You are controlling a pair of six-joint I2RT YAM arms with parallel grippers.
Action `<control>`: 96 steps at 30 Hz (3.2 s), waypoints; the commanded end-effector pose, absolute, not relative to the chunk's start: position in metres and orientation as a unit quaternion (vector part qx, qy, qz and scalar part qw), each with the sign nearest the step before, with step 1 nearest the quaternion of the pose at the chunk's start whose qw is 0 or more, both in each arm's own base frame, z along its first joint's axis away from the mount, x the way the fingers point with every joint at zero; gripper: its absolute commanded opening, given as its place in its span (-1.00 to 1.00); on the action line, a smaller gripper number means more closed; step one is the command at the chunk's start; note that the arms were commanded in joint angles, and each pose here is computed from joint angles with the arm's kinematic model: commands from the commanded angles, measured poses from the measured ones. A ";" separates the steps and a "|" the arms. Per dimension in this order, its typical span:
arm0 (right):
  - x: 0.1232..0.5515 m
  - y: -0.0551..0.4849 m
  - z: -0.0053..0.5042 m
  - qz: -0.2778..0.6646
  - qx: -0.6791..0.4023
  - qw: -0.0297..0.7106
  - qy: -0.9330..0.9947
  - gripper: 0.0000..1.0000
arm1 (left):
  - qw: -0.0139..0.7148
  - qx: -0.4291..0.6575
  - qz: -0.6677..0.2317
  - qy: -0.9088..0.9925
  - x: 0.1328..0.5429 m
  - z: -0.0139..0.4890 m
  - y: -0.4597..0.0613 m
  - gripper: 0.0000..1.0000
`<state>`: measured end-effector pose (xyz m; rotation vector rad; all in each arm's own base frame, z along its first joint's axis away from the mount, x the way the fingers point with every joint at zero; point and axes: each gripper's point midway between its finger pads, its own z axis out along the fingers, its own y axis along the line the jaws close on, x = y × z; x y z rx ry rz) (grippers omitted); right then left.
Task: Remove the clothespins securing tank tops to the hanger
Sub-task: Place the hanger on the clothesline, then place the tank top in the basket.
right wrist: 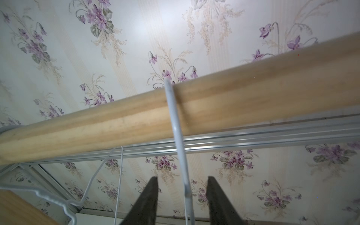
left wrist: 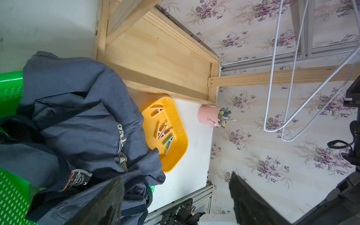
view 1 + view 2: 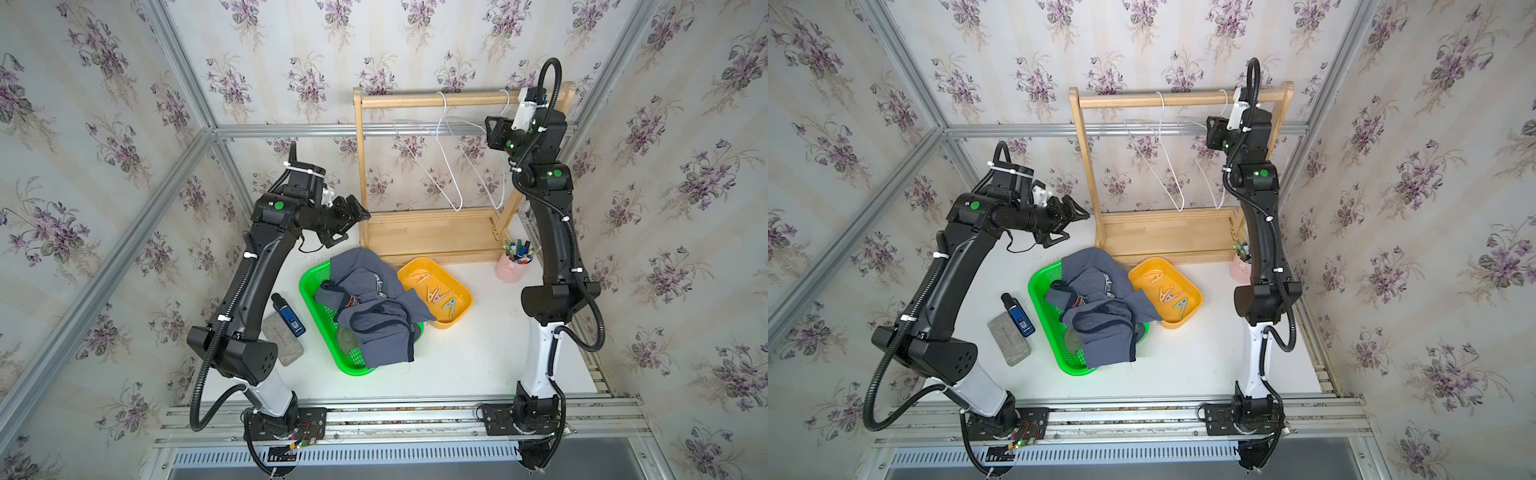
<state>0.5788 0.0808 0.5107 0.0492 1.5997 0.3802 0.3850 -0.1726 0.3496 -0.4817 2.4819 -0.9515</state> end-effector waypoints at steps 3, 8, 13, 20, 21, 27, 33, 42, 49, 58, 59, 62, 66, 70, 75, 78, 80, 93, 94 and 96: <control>0.541 0.049 0.520 0.098 0.067 0.664 0.738 1.00 | 0.226 -0.178 -0.325 0.901 0.383 0.345 -0.168 0.74; 0.493 0.027 0.503 0.053 0.107 0.610 0.783 1.00 | 0.195 -0.178 -0.283 0.922 0.364 0.308 -0.168 0.75; 0.441 0.029 0.488 0.071 0.096 0.607 0.786 1.00 | 0.177 -0.177 -0.248 0.936 0.346 0.281 -0.167 0.74; 0.361 0.089 0.420 0.227 -0.001 0.533 0.815 0.84 | 0.153 -0.178 -0.232 0.944 0.339 0.259 -0.170 0.75; 0.353 0.102 0.405 0.250 -0.015 0.507 0.825 0.74 | 0.147 -0.180 -0.232 0.944 0.338 0.256 -0.171 0.75; 0.304 0.193 0.325 0.303 -0.127 0.383 0.863 0.53 | 0.108 -0.196 -0.222 0.949 0.328 0.232 -0.174 0.77; 0.267 0.255 0.241 0.327 -0.201 0.245 0.890 0.41 | 0.029 -0.174 -0.140 0.974 0.297 0.176 -0.173 0.99; 0.249 0.251 0.197 0.325 -0.184 0.198 0.906 0.42 | 0.037 -0.121 -0.055 0.990 0.338 0.136 -0.182 0.99; 0.240 0.245 0.190 0.323 -0.168 0.187 0.912 0.39 | 0.040 -0.092 -0.046 0.994 0.382 0.098 -0.206 0.99; 0.235 0.238 0.189 0.316 -0.165 0.190 0.915 0.38 | 0.001 -0.099 -0.045 0.994 0.381 0.053 -0.214 0.49; 0.236 0.239 0.189 0.317 -0.164 0.191 0.914 0.38 | 0.001 -0.098 -0.041 0.994 0.378 0.052 -0.211 0.18; 0.240 0.241 0.191 0.317 -0.166 0.198 0.912 0.38 | 0.005 -0.093 -0.037 0.995 0.371 0.058 -0.206 -0.57; 0.245 0.245 0.192 0.326 -0.163 0.206 0.908 0.38 | 0.016 -0.088 -0.047 0.995 0.362 0.078 -0.201 -0.95; 0.250 0.251 0.196 0.335 -0.164 0.215 0.902 0.38 | 0.034 -0.082 -0.076 0.993 0.353 0.111 -0.203 -1.00; 0.258 0.256 0.201 0.342 -0.172 0.229 0.895 0.38 | 0.065 -0.077 -0.127 0.987 0.344 0.163 -0.209 -1.00; 0.263 0.261 0.201 0.346 -0.180 0.234 0.891 0.39 | 0.082 -0.065 -0.153 0.983 0.335 0.195 -0.212 -1.00; 0.267 0.265 0.201 0.351 -0.184 0.236 0.887 0.40 | 0.096 -0.056 -0.161 0.981 0.328 0.216 -0.210 -1.00; 0.280 0.284 0.208 0.373 -0.205 0.241 0.872 0.40 | 0.176 -0.074 -0.257 0.947 0.307 0.328 -0.212 -1.00; 0.281 0.284 0.207 0.373 -0.205 0.241 0.872 0.40 | 0.183 -0.076 -0.261 0.945 0.307 0.334 -0.212 -1.00; 0.282 0.285 0.206 0.372 -0.206 0.241 0.872 0.41 | 0.201 -0.084 -0.260 0.941 0.308 0.344 -0.207 -1.00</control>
